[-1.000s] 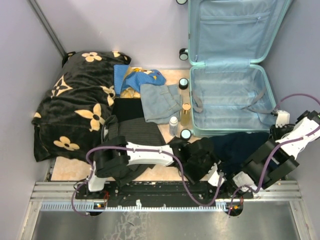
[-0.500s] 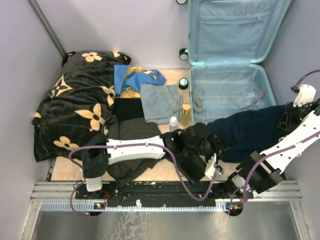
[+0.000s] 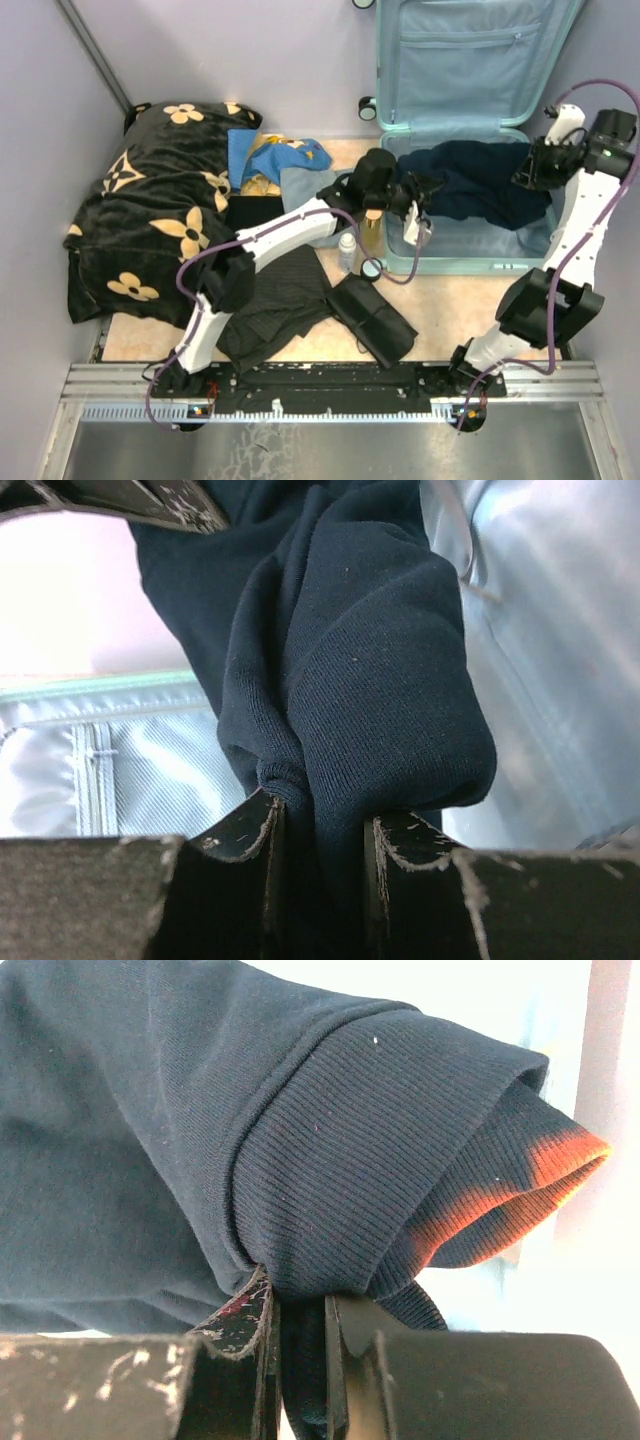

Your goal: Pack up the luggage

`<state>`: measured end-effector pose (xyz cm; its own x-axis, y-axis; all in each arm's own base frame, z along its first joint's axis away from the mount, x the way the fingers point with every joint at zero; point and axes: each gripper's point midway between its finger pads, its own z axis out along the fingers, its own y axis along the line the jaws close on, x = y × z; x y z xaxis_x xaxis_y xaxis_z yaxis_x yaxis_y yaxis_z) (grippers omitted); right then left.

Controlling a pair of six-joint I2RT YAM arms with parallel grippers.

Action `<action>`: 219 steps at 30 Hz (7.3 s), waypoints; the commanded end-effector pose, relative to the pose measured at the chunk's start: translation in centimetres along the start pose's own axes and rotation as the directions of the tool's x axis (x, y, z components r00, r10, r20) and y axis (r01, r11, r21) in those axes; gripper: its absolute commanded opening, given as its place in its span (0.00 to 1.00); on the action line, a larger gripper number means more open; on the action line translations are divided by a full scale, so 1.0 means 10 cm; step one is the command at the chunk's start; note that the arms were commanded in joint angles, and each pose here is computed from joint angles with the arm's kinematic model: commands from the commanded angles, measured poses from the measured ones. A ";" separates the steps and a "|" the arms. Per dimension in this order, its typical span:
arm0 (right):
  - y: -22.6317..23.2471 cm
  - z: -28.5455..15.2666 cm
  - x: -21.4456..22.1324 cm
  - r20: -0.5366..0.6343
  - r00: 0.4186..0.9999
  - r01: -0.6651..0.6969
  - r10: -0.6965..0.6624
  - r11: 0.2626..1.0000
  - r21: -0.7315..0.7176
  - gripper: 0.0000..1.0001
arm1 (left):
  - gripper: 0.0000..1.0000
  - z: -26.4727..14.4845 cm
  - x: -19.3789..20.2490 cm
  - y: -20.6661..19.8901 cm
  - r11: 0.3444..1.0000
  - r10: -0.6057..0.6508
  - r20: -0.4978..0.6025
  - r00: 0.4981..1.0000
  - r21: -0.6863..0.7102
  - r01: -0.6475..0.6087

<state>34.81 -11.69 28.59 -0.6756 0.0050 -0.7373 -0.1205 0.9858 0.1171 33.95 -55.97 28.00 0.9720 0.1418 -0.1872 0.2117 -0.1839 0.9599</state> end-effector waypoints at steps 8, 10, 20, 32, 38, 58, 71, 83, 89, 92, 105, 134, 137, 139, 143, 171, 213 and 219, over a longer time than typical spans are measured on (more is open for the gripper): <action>-0.20 1.12 -0.75 0.135 0.990 -0.040 0.031 0.997 0.059 0.00 | 0.00 0.01 1.30 0.34 0.958 0.210 -0.117 0.971 -0.174 -0.228; -0.21 1.32 -0.78 0.125 0.992 -0.031 0.024 0.998 0.058 0.00 | 0.00 0.03 1.42 0.25 0.953 0.232 -0.122 0.965 -0.173 -0.251; -0.42 2.06 -0.73 0.061 0.998 -0.020 0.015 0.997 0.080 0.00 | 0.43 -0.09 1.71 0.15 0.951 0.210 -0.097 0.973 -0.211 -0.227; -0.58 2.38 -0.67 0.048 0.999 -0.020 0.015 0.995 0.100 0.00 | 0.65 -0.35 1.66 0.13 0.976 0.143 -0.053 0.988 -0.159 -0.150; -0.63 2.54 -0.67 0.048 0.999 -0.018 0.013 0.994 0.107 0.00 | 0.80 -0.61 1.73 0.37 0.968 0.146 -0.081 0.986 -0.192 -0.159; -0.56 2.05 -0.79 0.057 0.995 0.076 -0.079 0.996 0.046 0.92 | 0.81 -1.78 1.74 0.55 0.980 -0.124 -0.181 0.976 -0.178 0.091; -0.33 1.06 -1.05 0.081 0.985 0.154 -0.153 0.988 -0.002 0.99 | 0.81 -2.80 1.66 0.38 0.723 -0.684 -0.248 0.686 -0.357 0.592; 0.82 0.37 -0.73 0.122 0.981 0.178 -0.147 0.937 -0.299 0.99 | 0.83 -3.66 1.10 -0.67 0.253 -0.950 -0.282 0.137 -0.434 0.865; 1.45 0.11 -0.43 0.154 0.978 0.195 -0.140 0.876 -0.442 0.99 | 0.83 -3.92 0.63 -1.52 0.065 -0.923 -0.377 -0.076 -0.347 0.936; 1.68 0.07 -0.28 0.164 0.977 0.202 -0.139 0.853 -0.481 0.99 | 0.82 -3.97 0.49 -1.87 -0.007 -0.894 -0.422 -0.152 -0.325 0.946; 2.85 -0.37 0.40 0.261 0.946 0.312 -0.189 0.744 -0.591 0.99 | 0.76 -3.35 -0.29 -2.34 0.210 -0.862 -0.468 0.192 0.015 0.978; 3.86 0.11 1.54 0.063 0.972 0.216 -0.225 0.761 -0.612 0.98 | 0.48 -3.56 -0.94 -3.69 0.401 -0.605 -0.625 0.494 0.297 0.867; 4.11 0.19 1.57 0.074 0.974 0.216 -0.214 0.780 -0.587 0.99 | 0.74 -3.54 -1.03 -3.48 0.416 -0.663 -0.574 0.482 0.253 0.874; 4.24 0.27 1.57 0.058 0.981 0.183 -0.185 0.792 -0.583 0.99 | 0.88 -3.46 -1.04 -3.16 0.440 -0.730 -0.507 0.458 0.162 0.883; 4.44 0.48 1.59 -0.030 0.994 0.071 -0.105 0.832 -0.550 0.99 | 0.97 -3.46 -0.96 -2.58 0.453 -0.829 -0.404 0.387 -0.080 0.888; 4.63 1.53 2.74 -0.382 0.910 0.037 -0.162 0.948 -0.315 0.85 | 1.00 -4.54 -0.07 -0.99 -0.215 -0.976 0.200 -0.086 -0.826 0.522; 4.19 0.98 1.79 -0.071 0.981 0.154 -0.182 0.944 -0.290 0.00 | 1.00 -4.31 -0.84 -2.67 0.632 -0.582 -0.533 0.614 0.179 0.754; 4.25 1.01 1.80 -0.068 0.978 0.165 -0.195 0.936 -0.312 0.00 | 1.00 -4.24 -0.84 -3.00 0.650 -0.472 -0.442 0.763 0.411 0.640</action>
<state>23.42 30.89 10.74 -0.7445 -0.2488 -0.6195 -0.4327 0.8865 0.1640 15.68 -9.53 10.85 0.3485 0.7541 -0.5567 0.9260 -0.1851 0.3289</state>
